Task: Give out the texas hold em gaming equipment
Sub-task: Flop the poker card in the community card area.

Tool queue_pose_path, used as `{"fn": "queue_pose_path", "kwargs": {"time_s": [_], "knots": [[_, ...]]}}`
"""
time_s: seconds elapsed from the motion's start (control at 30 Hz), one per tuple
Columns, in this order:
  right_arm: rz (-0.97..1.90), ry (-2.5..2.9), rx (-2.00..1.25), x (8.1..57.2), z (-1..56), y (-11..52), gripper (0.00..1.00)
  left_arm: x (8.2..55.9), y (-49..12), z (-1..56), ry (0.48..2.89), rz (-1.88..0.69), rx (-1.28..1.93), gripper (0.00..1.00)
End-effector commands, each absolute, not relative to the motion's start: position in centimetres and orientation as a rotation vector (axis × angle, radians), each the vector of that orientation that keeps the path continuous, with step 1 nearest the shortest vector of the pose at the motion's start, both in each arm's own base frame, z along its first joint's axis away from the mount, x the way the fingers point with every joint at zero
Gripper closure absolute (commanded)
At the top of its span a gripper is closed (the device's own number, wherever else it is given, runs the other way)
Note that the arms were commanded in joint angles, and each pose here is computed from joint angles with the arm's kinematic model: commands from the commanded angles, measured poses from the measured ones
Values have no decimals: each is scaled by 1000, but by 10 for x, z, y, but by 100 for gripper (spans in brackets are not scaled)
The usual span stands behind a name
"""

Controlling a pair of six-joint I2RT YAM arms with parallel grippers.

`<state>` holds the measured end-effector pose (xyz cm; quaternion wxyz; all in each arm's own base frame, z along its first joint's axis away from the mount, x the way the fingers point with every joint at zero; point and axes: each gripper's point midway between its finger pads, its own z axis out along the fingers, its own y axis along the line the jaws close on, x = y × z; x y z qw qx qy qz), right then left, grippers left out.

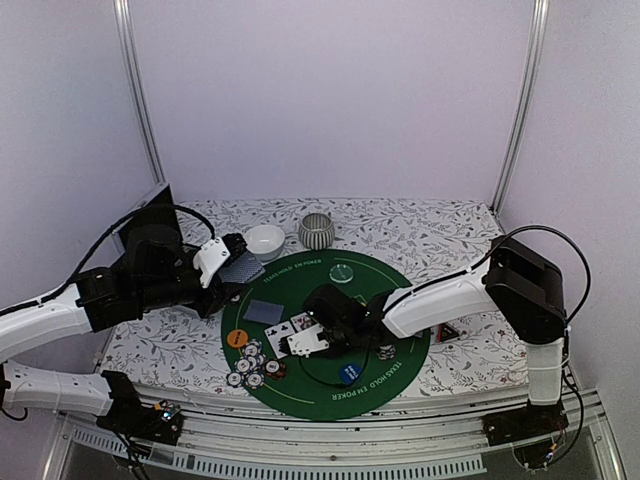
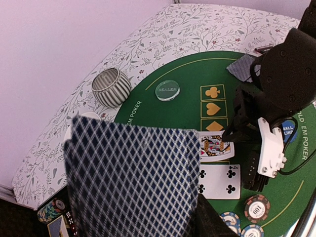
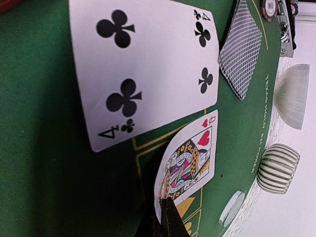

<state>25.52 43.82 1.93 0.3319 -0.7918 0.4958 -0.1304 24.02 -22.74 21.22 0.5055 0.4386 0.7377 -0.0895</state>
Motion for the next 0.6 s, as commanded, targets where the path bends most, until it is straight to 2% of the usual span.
{"fn": "queue_pose_path", "kwargs": {"time_s": [0.0, 0.43, 0.57], "knots": [[-279, 1276, -2219, 222, 3, 425, 97, 246, -226, 228, 1746, -229, 1009, 56], [-312, 1257, -2241, 220, 2, 423, 97, 246, -227, 230, 1742, -235, 1009, 56], [-334, 1254, -2244, 222, 1, 422, 86, 245, -227, 230, 1742, -237, 1010, 56]]}}
